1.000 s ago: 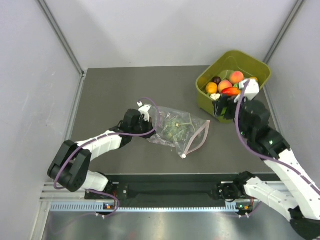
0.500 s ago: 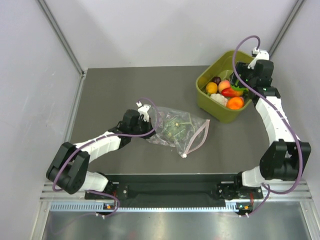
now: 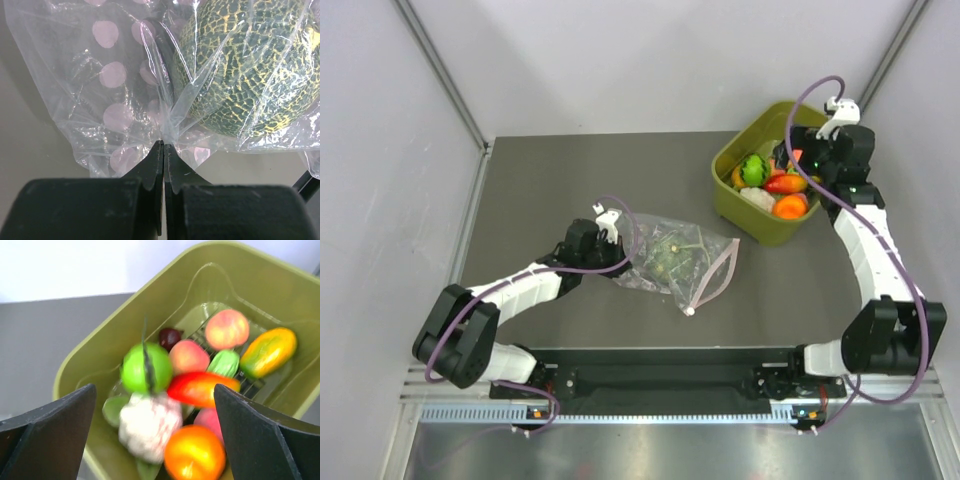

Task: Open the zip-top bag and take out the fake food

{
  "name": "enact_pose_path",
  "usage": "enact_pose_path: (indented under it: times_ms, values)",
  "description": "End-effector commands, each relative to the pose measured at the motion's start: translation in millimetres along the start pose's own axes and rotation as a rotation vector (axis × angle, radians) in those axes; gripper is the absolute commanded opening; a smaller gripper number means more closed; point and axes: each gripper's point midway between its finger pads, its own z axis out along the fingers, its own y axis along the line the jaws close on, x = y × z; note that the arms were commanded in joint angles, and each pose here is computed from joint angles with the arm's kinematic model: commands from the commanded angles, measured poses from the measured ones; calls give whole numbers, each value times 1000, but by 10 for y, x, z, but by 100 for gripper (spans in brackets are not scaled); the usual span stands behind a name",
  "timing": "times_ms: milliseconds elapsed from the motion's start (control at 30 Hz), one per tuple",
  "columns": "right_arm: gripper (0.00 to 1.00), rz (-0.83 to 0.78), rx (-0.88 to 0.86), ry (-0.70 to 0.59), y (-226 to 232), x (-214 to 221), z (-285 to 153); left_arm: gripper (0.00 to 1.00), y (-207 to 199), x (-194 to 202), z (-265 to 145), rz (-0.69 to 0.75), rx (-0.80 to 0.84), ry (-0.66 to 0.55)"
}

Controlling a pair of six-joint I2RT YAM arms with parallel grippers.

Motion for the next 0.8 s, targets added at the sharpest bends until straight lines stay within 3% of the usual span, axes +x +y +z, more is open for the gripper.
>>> enact_pose_path:
  times_ms: [0,267,467,600,767]
  values:
    - [100,-14,-93,-96,341,-188,-398,0,-39,-105,-33,12,19,-46]
    - [92,-61,-258,164,1200,1098,-1078,0,-38,-108,-40,8,17,-49]
    - [88,-14,-151,270,1093,1604,-1396,0,-38,-128,-55,10,13,-58]
    - [87,-80,-52,373,956,1925,-1570,0,-32,-127,-58,9,12,-59]
    - [86,-66,-97,432,1056,2206,-1569,0,-42,-132,-58,10,17,-60]
